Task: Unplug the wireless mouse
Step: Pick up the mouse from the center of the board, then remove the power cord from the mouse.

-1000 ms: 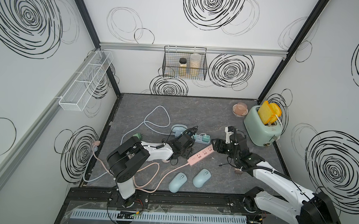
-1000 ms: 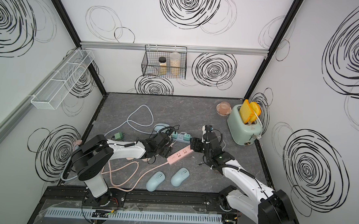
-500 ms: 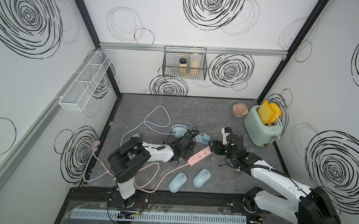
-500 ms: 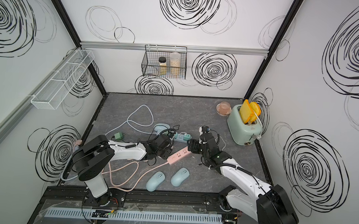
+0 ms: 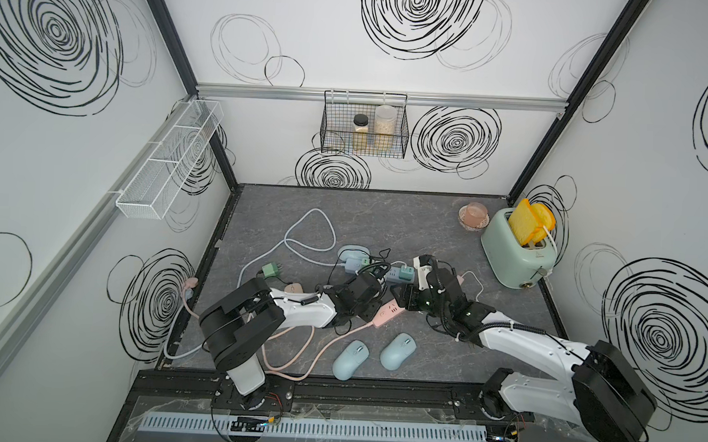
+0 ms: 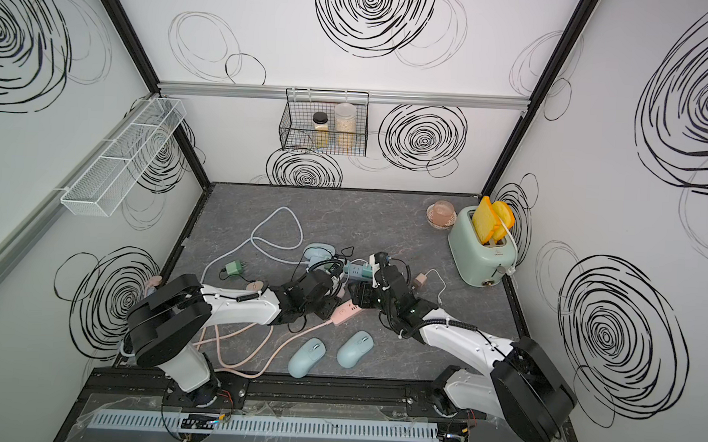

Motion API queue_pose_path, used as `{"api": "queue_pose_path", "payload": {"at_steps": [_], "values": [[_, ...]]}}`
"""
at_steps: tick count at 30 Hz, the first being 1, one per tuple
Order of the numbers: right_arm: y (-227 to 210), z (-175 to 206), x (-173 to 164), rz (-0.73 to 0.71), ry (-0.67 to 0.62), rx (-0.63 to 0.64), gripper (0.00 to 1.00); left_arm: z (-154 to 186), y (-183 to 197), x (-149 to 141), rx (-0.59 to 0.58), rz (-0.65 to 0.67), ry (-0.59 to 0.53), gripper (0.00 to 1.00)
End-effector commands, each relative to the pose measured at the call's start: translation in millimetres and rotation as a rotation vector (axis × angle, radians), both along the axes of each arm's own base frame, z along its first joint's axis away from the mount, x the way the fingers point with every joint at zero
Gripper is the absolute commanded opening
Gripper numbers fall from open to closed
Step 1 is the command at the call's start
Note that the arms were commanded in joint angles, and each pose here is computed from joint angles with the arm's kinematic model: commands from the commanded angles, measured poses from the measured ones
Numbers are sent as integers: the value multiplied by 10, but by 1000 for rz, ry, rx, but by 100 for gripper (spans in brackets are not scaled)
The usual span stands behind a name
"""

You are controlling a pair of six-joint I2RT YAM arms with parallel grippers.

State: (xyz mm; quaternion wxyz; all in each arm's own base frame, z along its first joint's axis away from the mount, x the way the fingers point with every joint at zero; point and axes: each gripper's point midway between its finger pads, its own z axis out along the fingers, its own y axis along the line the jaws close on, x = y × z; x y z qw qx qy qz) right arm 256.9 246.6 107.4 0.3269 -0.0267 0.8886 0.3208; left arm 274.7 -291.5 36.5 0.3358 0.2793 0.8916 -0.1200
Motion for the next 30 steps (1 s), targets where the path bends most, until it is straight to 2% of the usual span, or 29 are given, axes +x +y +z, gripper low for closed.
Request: {"api": "queue_pose_path", "payload": {"at_steps": [1,16,30], "values": [[158,133,55,-12,13,107,62,302,-169,-18,-124,-50,-79,0],[299,-45,221,-61,120,218,48,473,-134,-130,-232,-74,-120,0],[329,-105,291,-121,178,300,37,566,-153,-121,-341,-57,-87,0]]}}
